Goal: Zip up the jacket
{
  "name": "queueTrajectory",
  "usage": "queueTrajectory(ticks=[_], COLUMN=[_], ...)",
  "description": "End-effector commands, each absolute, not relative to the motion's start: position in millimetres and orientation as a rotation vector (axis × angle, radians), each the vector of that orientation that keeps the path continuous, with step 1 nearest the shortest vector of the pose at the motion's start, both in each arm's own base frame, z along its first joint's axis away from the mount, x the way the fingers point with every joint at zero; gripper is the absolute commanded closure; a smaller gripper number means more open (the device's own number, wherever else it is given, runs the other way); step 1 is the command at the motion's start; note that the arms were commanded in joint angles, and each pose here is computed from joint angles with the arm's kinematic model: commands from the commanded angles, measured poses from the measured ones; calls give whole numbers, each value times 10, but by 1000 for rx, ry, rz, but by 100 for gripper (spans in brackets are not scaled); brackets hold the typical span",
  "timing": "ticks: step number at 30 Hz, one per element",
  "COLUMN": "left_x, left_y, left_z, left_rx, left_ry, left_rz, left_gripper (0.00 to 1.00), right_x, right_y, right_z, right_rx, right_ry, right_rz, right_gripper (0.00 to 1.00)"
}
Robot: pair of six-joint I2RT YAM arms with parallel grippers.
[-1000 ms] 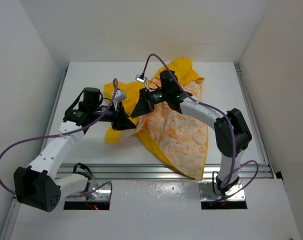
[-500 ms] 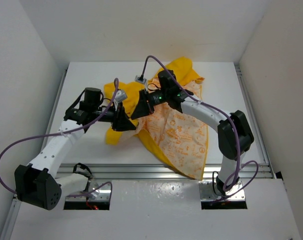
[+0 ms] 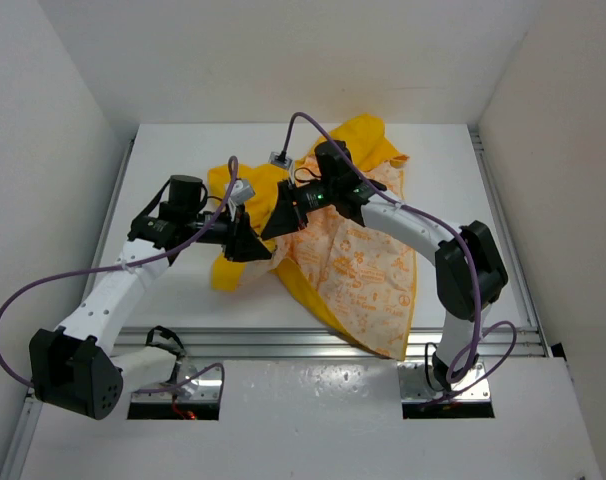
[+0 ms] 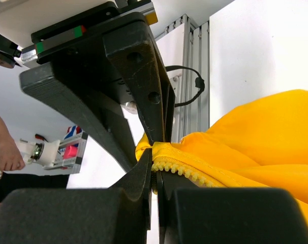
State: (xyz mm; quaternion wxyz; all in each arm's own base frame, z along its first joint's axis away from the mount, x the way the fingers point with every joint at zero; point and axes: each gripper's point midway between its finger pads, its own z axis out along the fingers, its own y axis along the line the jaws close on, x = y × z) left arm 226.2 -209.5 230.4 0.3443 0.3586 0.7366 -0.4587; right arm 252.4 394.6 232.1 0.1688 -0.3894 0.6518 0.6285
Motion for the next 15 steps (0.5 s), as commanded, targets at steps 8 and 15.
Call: queueTrajectory(ticks=[8, 15], left_x=[2603, 2649], left_y=[-2180, -2203], left_z=[2787, 2758], left_rx=[990, 977], left_ry=[1660, 1669], left_rz=[-1049, -1016], left_gripper=[64, 72], right_x=[2060, 1990], right_y=[4100, 4106], right_z=[2511, 2561], right_rx=[-1265, -1283], right_ry=[1765, 1743], right_rz=[1873, 1887], right_gripper=[100, 100])
